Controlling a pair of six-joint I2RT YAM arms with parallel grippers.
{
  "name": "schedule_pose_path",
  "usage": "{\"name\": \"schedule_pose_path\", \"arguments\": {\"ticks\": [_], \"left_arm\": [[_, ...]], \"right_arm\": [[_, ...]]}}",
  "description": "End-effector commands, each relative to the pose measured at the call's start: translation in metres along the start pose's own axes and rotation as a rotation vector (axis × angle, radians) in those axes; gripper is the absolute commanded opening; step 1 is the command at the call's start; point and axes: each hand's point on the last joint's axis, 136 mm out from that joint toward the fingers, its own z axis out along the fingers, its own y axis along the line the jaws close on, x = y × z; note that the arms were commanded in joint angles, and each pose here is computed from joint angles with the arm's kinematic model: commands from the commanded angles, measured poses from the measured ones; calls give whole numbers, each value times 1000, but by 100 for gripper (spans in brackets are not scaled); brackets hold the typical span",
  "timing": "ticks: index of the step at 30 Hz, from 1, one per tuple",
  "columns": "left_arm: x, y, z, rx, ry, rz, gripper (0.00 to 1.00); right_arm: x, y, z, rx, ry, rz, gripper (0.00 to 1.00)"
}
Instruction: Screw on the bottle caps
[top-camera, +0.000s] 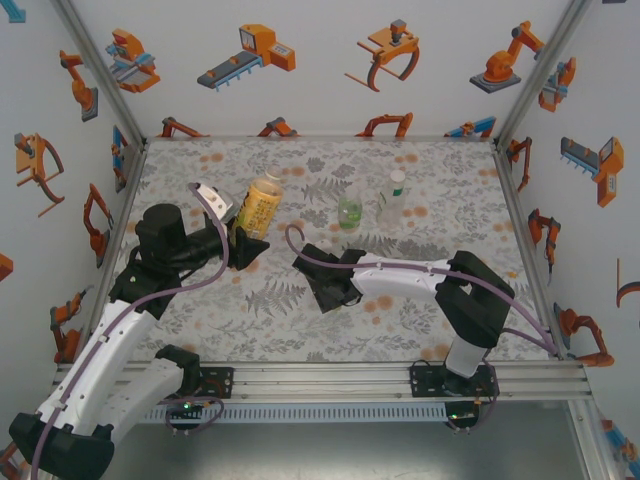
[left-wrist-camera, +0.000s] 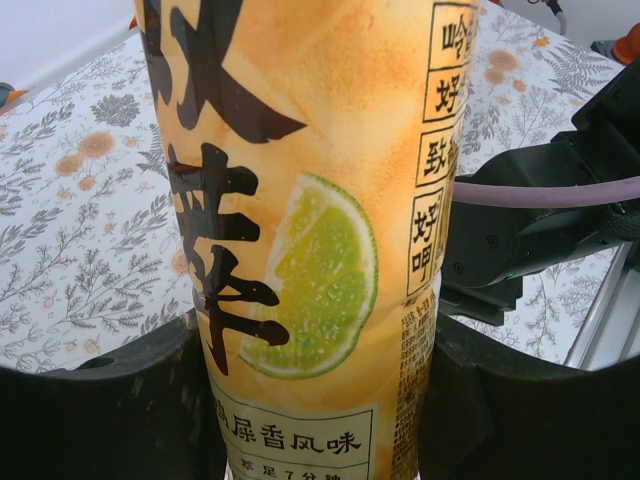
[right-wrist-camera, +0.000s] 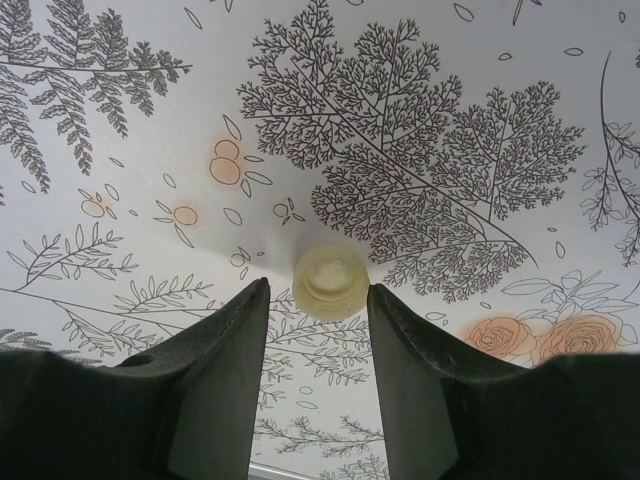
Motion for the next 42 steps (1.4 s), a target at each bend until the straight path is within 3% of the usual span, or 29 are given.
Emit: {"name": "schedule_pose_path", "arguments": {"ticks": [1, 24, 42], "left_arm": [[-8, -2, -3, 8, -29, 6, 0], [-6, -1, -1, 10, -23, 1, 0], [-7, -1, -2, 9, -25, 3, 0]], "right_arm": [[-7, 1, -8, 11, -14, -19, 45], [5, 8, 15, -15, 27, -13, 43], [-17, 17, -12, -62, -31, -20, 46]]}}
